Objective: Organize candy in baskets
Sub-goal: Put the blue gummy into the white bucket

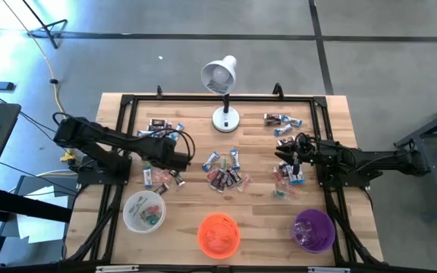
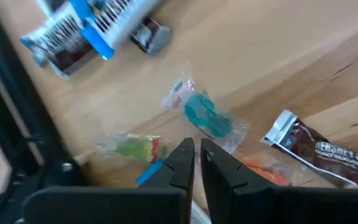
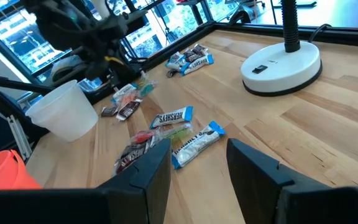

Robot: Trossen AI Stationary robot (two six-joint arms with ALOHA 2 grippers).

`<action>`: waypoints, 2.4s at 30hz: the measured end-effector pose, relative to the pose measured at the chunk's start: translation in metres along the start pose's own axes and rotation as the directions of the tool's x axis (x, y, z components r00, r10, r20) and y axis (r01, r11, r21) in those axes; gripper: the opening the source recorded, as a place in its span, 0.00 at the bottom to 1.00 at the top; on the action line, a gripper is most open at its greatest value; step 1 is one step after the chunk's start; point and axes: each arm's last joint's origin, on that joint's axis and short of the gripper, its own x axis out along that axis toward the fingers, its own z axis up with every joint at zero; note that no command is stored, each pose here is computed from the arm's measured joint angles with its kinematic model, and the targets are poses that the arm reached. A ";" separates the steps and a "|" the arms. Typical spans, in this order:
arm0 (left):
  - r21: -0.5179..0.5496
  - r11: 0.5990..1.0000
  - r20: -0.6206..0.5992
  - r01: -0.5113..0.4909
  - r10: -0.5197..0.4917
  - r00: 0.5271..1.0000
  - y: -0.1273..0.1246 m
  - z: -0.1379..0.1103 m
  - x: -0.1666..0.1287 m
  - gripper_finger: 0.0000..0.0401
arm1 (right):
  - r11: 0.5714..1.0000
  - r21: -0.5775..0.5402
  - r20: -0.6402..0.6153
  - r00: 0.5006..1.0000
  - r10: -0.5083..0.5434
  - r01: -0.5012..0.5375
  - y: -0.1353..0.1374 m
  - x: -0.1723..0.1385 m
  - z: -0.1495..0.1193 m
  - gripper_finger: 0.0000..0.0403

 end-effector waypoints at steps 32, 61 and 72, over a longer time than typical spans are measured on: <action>-0.291 0.947 -0.018 0.139 -0.151 0.988 -0.006 0.014 0.018 0.21 | 1.000 0.000 0.001 1.000 -0.001 0.001 0.000 0.000 0.000 0.38; -0.525 0.842 -0.027 0.123 -0.161 0.987 0.007 0.000 0.072 0.33 | 1.000 0.000 0.003 1.000 -0.004 0.004 0.000 0.000 0.000 0.38; -0.533 0.835 -0.036 0.140 -0.187 0.982 0.007 -0.001 0.076 0.22 | 1.000 0.000 0.001 1.000 -0.001 0.001 0.000 0.000 0.000 0.38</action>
